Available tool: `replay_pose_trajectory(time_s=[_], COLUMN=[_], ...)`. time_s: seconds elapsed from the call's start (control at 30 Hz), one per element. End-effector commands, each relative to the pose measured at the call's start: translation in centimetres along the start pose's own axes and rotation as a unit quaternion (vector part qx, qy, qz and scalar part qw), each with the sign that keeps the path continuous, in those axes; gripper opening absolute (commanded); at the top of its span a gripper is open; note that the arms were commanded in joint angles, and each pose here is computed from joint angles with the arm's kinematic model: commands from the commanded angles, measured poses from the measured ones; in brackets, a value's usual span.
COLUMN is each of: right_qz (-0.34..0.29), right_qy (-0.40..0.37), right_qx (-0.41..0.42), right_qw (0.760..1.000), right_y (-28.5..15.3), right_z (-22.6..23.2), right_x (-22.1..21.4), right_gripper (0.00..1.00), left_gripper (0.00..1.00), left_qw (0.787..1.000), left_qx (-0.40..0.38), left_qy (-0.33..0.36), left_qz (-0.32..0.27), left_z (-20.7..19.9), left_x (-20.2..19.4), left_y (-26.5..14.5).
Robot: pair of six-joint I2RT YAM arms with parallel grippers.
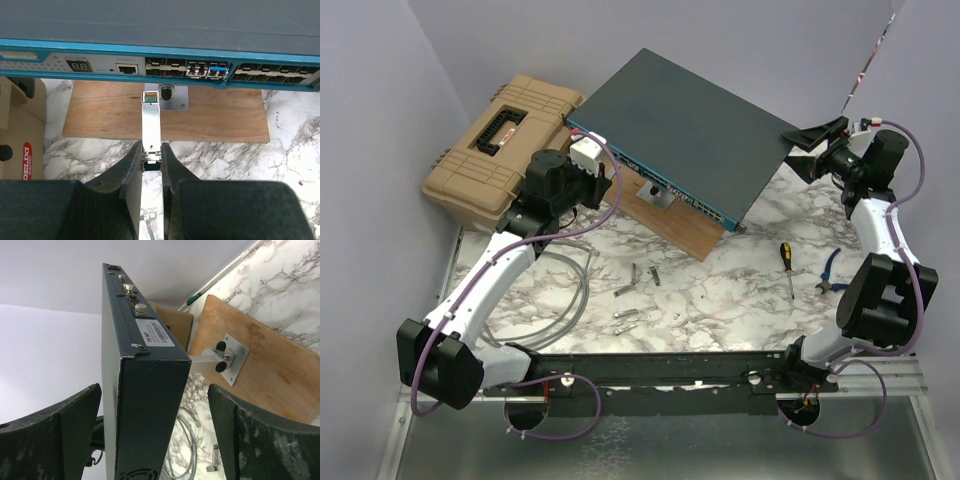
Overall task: Insert the plug into the switch port
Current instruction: Insert the connector into the switch port.
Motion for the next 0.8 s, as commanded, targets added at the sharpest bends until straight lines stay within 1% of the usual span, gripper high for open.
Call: replay_pose_trajectory(time_s=[0.0, 0.13, 0.4, 0.57, 0.77], right_qz=[0.014, 0.023, 0.036, 0.041, 0.044], right_qy=[0.005, 0.008, 0.017, 0.025, 0.03], right_qx=[0.042, 0.065, 0.106, 0.12, 0.133], right_qw=[0.999, 0.998, 0.994, 0.992, 0.99], right_y=[0.7, 1.2, 2.2, 2.3, 2.4], right_z=[0.1, 0.4, 0.5, 0.4, 0.2], right_x=[-0.5, -0.7, -1.1, -1.4, -1.5], right_gripper=[0.88, 0.82, 0.73, 0.67, 0.56], left_gripper=[0.0, 0.0, 0.0, 0.0, 0.0], left_qw=[1.0, 1.0, 1.0, 0.999, 0.999], left_qx=[-0.027, -0.028, -0.03, -0.029, -0.033], left_qy=[0.006, 0.009, 0.007, 0.008, 0.006], left_qz=[-0.006, -0.005, -0.005, -0.01, -0.012], left_z=[-0.3, -0.3, -0.5, -0.5, -0.6], left_x=[-0.1, -0.2, -0.5, -0.5, -0.7], left_y=[0.8, 1.0, 1.2, 1.1, 1.3])
Point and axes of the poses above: each gripper's point midway between its finger pads, its own y axis out along the fingers, its own z axis along the line the jaws close on, x = y × z, the point moved 8 cm from there along -y, back along the fingers, and after that the axes turned 11 degrees about -y, right-handed, at the moved point
